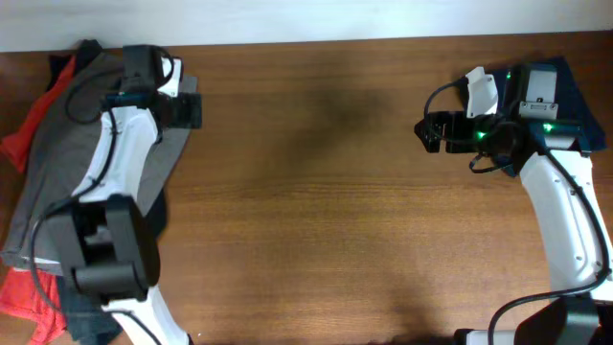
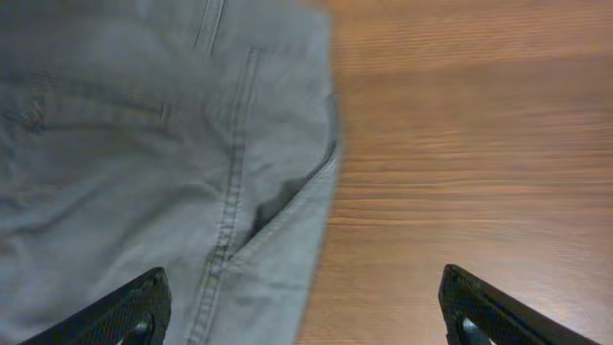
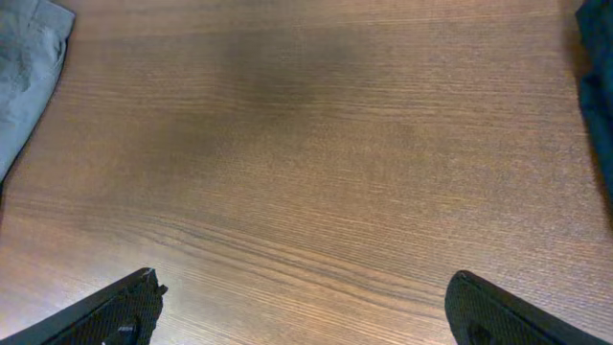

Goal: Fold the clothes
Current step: 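Reach the left gripper to the grey shorts on the pile, then grasp the grey shorts with the left gripper and drag them to table center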

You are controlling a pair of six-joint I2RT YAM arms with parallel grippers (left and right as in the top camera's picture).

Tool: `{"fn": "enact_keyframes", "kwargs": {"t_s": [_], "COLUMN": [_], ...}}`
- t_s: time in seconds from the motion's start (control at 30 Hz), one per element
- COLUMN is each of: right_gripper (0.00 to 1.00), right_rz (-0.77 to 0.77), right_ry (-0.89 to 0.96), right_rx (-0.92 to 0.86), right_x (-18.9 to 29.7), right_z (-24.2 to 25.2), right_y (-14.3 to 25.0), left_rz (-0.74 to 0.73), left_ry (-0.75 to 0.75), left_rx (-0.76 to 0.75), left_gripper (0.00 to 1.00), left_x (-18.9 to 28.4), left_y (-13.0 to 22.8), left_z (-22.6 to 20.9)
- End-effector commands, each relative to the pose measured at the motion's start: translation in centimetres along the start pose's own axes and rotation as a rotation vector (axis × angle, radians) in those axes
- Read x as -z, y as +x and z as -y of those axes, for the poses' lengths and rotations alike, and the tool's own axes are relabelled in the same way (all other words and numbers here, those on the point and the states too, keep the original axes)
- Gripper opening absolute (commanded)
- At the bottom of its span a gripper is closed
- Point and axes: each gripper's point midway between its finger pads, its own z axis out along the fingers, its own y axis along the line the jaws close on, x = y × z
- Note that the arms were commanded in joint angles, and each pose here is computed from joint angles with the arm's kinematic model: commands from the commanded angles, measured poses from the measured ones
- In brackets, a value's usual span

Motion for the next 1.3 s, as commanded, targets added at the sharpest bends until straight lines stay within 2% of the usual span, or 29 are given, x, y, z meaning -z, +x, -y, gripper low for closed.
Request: {"fn": "enact_keyframes", "kwargs": {"t_s": [0.0,0.13,0.3,0.4,0.5,0.53,0.57,0.6,0.67,0.73,0.8,1.03,1.27], "right_gripper": [0.99,0.99,0.99,0.99,0.99,0.99,0.99,0.99,0.98,0.99,0.99,0.99,0.99], "right_rz": [0.008,-0.005,-0.018,-0.018,-0.019,-0.02,-0.021,-0.022,-0.023,-0.023,-0.023,-0.021,-0.001], "right_ry": [-0.009,-0.01,-0.011,-0.011,-0.01,-0.01,-0.011,-0.006,0.004,0.004,0.005,0.004,0.005], "right_rx": [0.005,-0.001,-0.007,-0.008,-0.008,-0.009,-0.009,-0.009,-0.009,-0.009,-0.009,-0.009,0.0], "right_x": [0.4,0.4,0.4,0.4,0.3,0.3,0.3,0.2,0.2,0.2,0.2,0.2,0.2], "right_z": [-0.1,-0.2,-0.2,-0.2,-0.2,-0.1,-0.1,0.0,0.2,0.2,0.2,0.2,0.2], "right_y": [-0.5,-0.1,0.2,0.2,0.2,0.2,0.3,0.3,0.3,0.3,0.3,0.3,-0.3], "left_rz": [-0.057,-0.088,-0.182,-0.223,-0.233,-0.228,-0.225,-0.219,-0.214,-0.213,-0.205,-0.069,0.162], "left_ry": [-0.07,-0.075,-0.07,-0.064,-0.062,-0.063,-0.064,-0.065,-0.065,-0.066,-0.067,-0.076,-0.033], "left_rx": [0.04,0.053,0.043,0.04,0.04,0.041,0.041,0.042,0.042,0.042,0.042,0.036,-0.095], "left_gripper": [0.83,0.78,0.6,0.55,0.42,0.31,0.25,0.16,0.07,0.01,0.01,0.01,0.01], "left_x": [-3.6,-5.4,-8.3,-9.6,-10.1,-10.1,-10.1,-10.0,-9.6,-8.8,-7.7,0.5,12.3], "left_y": [1.6,2.8,5.8,7.2,7.6,7.5,7.3,7.0,6.5,5.4,3.9,-5.2,-13.1], "left_z": [-2.3,-3.0,-2.7,-2.4,-2.3,-2.3,-2.3,-2.4,-2.5,-2.7,-3.0,-3.8,1.2]}}
